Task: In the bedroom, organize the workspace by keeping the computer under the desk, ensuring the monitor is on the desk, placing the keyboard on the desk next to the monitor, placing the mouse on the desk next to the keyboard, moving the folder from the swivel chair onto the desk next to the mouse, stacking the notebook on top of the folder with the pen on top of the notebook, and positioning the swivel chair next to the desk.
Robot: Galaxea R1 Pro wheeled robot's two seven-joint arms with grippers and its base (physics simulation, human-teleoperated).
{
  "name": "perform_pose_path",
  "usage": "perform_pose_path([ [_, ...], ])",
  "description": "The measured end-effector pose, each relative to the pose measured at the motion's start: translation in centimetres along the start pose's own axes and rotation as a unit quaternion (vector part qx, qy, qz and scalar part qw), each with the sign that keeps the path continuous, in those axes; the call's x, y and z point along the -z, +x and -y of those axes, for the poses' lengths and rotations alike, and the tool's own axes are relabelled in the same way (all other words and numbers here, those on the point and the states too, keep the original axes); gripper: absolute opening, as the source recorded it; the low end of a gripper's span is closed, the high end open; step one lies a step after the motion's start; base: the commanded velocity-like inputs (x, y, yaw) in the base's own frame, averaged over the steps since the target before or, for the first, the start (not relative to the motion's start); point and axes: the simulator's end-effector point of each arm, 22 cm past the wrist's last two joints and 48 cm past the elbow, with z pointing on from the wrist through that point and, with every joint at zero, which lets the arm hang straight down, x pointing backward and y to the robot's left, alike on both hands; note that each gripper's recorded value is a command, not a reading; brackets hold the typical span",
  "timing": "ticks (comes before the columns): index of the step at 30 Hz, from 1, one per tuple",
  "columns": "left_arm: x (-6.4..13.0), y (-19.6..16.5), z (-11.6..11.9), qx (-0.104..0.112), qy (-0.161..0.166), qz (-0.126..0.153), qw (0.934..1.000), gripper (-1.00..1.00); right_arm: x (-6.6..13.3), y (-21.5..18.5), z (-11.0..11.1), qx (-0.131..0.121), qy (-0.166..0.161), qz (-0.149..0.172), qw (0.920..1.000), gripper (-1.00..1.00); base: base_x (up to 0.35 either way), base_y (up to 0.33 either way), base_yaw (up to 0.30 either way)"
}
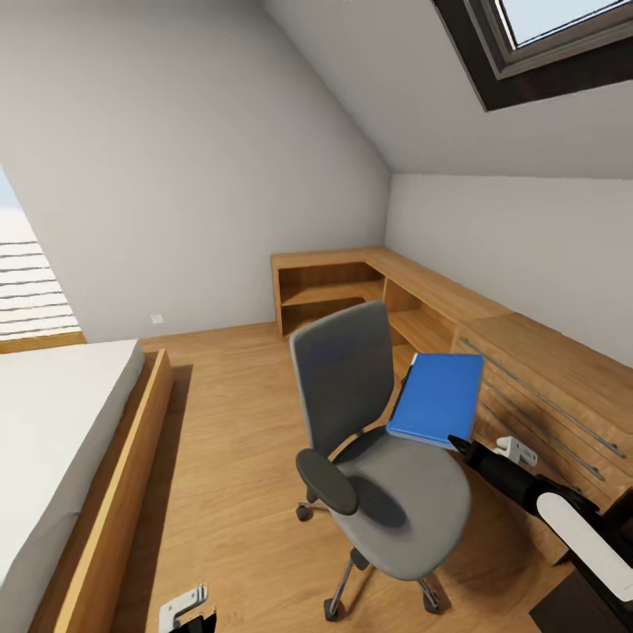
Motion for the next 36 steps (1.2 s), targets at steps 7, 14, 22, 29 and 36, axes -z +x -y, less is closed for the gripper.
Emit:
perform_pose_path([
  [7,1.6,0.1,-0.6,-0.012,0.011,0.066,0.9977,1.00,0.4,-0.3,0.5,-0.001,0.011,-0.005,0.9999,-1.00,0.000,0.000,0.000],
  [14,3.9,-1.9,1.6,-0.057,0.028,0.160,0.9851,1.00,0.8,-0.7,0.8,-0.004,0.021,-0.008,0.9997,-1.00,0.000,0.000,0.000],
  [22,5.9,-3.5,3.6,-0.068,0.044,0.204,0.9756,1.00,1.4,-1.4,0.5,-0.005,0.024,-0.008,0.9997,-1.00,0.000,0.000,0.000],
  [29,8.6,-1.8,4.1,-0.067,0.049,0.237,0.9679,1.00,1.8,-1.8,0.6,-0.006,0.029,-0.010,0.9995,-1.00,0.000,0.000,0.000],
  [36,9.4,-1.7,4.0,-0.068,0.048,0.232,0.9691,1.00,2.3,-2.1,0.0,-0.006,0.029,-0.012,0.9995,-1.00,0.000,0.000,0.000],
])
